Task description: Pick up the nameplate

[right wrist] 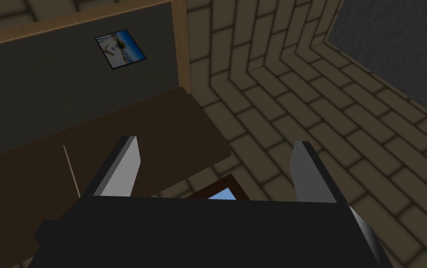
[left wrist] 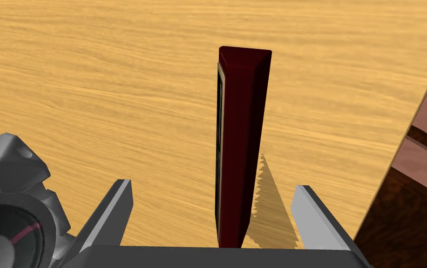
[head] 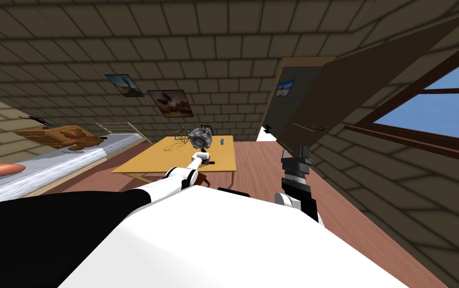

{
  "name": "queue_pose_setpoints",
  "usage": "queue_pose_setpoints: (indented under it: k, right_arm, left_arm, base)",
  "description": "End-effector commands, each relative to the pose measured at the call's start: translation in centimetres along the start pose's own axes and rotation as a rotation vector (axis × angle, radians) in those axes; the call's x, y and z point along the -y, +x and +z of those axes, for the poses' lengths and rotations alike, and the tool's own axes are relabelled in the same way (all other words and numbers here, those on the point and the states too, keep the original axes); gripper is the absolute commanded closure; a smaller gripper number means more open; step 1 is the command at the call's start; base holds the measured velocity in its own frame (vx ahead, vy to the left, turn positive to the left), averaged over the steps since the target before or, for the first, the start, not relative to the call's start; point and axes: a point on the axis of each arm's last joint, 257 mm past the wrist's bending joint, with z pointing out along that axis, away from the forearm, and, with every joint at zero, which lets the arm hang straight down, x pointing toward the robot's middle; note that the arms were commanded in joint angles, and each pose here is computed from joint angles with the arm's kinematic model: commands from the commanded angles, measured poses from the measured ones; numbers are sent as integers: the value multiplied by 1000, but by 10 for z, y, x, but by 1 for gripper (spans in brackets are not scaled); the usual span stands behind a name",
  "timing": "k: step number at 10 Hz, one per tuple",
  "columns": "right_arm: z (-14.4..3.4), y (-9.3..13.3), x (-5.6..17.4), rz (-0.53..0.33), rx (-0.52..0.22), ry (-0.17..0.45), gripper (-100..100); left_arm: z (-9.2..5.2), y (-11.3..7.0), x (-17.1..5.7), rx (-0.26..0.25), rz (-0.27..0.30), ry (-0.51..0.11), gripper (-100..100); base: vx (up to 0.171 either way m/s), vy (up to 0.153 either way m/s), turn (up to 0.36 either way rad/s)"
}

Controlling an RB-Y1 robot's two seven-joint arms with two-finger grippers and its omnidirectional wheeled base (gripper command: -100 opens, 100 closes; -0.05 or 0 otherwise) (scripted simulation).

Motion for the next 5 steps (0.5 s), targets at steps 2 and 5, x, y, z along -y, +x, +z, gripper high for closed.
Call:
queue_pose_setpoints:
  k: [2, 5]
  right_arm:
    - [0, 0, 0, 0, 0, 0, 0]
    - [0, 0, 0, 0, 0, 0, 0]
  left_arm:
    - [5, 6, -24, -20, -19, -76, -100]
    - [9, 18, -58, -51, -46, -175, -100]
  base:
    - [60, 32, -31]
    - [94, 45, -39]
